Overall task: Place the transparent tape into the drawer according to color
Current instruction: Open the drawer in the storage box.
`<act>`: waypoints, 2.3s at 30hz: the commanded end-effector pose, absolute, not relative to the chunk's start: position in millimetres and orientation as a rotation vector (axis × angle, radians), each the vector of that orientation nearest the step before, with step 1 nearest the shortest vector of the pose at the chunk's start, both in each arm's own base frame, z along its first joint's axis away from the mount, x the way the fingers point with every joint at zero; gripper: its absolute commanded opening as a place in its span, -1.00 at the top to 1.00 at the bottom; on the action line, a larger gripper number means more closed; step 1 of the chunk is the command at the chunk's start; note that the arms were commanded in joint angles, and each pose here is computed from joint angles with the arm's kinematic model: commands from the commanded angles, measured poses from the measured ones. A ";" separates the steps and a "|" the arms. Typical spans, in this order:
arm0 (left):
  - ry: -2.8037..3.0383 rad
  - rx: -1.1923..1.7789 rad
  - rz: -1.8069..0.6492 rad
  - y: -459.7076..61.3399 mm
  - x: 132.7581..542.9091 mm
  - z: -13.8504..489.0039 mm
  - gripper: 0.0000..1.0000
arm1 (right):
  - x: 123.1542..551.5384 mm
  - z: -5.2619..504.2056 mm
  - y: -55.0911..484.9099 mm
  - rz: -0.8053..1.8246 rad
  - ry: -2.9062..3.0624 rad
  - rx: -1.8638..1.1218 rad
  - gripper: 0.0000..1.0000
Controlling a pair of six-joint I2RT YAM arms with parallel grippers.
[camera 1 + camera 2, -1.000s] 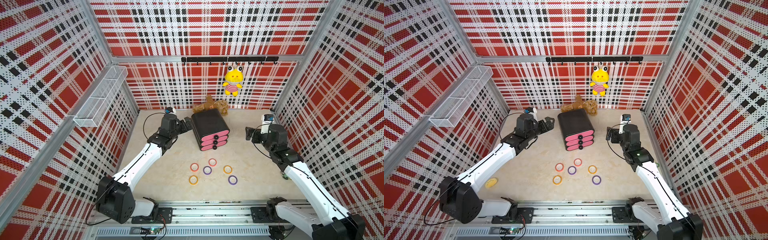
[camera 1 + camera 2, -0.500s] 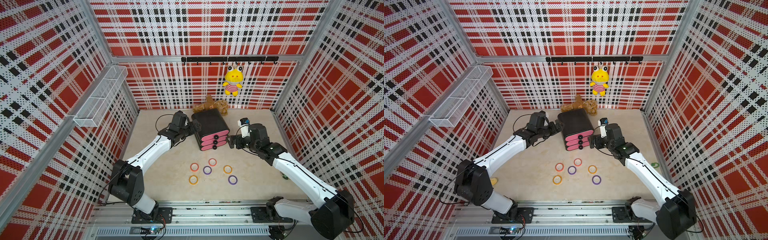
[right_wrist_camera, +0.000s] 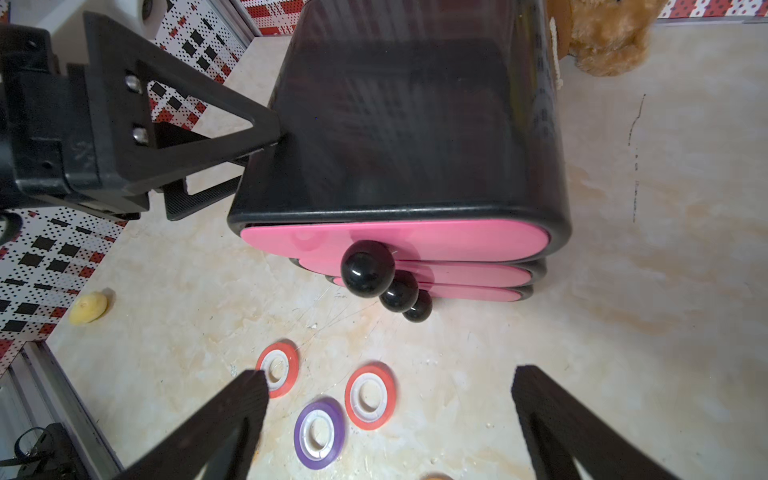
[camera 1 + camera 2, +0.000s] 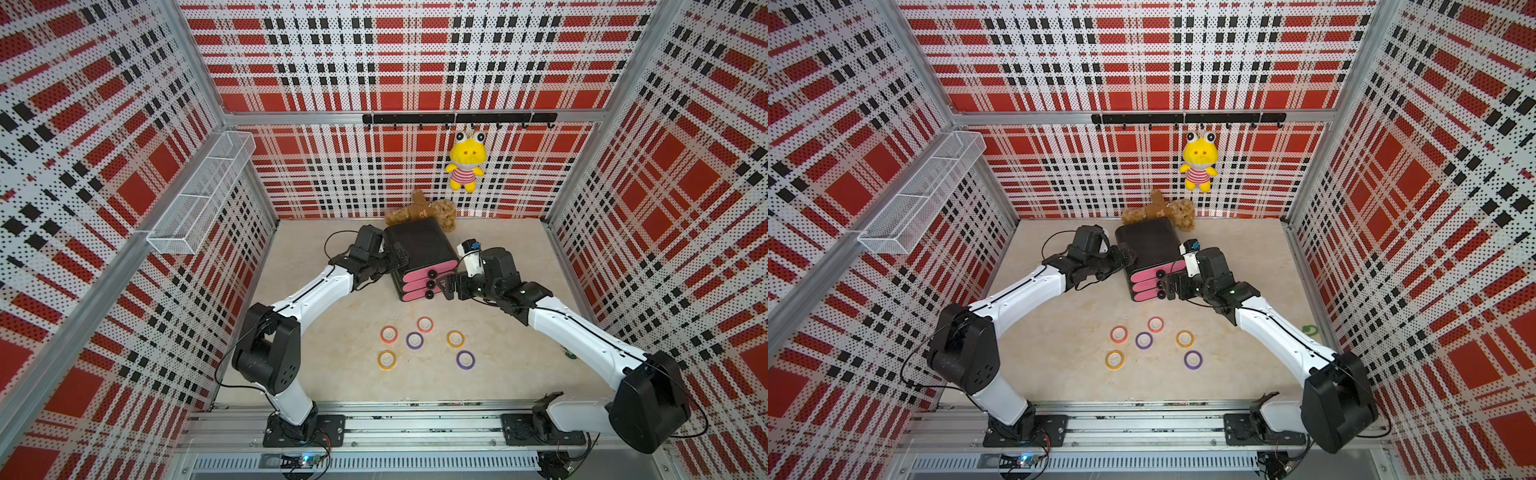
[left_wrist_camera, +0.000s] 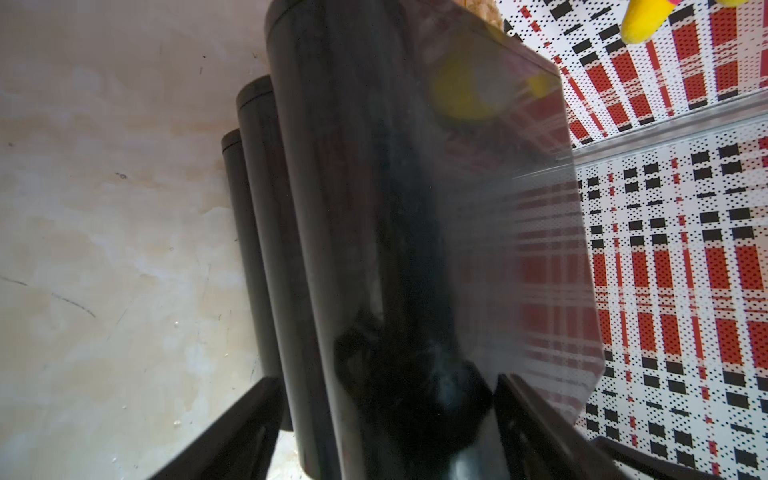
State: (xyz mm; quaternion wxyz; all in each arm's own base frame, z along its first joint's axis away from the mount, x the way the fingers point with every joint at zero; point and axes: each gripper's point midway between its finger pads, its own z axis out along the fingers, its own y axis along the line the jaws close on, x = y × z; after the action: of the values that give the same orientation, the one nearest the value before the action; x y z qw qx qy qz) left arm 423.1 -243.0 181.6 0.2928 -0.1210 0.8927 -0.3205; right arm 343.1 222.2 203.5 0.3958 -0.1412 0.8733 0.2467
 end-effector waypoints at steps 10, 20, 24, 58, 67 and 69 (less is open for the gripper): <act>2.389 -0.295 -0.912 -259.4 428.2 178.0 -0.62 | 352.1 199.4 250.3 0.697 2.210 -0.379 -0.68; 2.396 -0.293 -0.913 -256.7 427.5 175.0 -0.56 | 372.8 192.9 259.8 0.719 2.213 -0.299 -0.54; 2.399 -0.295 -0.915 -255.1 428.1 173.8 -0.55 | 378.6 190.3 266.7 0.748 2.223 -0.277 -0.38; 2.403 -0.271 -0.927 -253.4 430.2 173.1 -0.51 | 370.5 181.1 279.3 0.763 2.244 -0.237 0.57; 2.415 -0.278 -0.920 -253.7 427.5 168.0 -0.48 | 348.3 184.0 271.0 0.759 2.233 -0.236 0.60; 2.414 -0.275 -0.921 -254.4 427.4 168.7 -0.49 | 344.7 183.6 269.2 0.757 2.240 -0.227 0.62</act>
State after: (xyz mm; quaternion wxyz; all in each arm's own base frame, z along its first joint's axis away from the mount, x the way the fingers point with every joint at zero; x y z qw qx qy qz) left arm 428.9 -248.1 181.9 0.2804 -0.1171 0.8877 -0.3458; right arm 352.6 263.9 166.5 0.3611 -0.0818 0.8860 0.2790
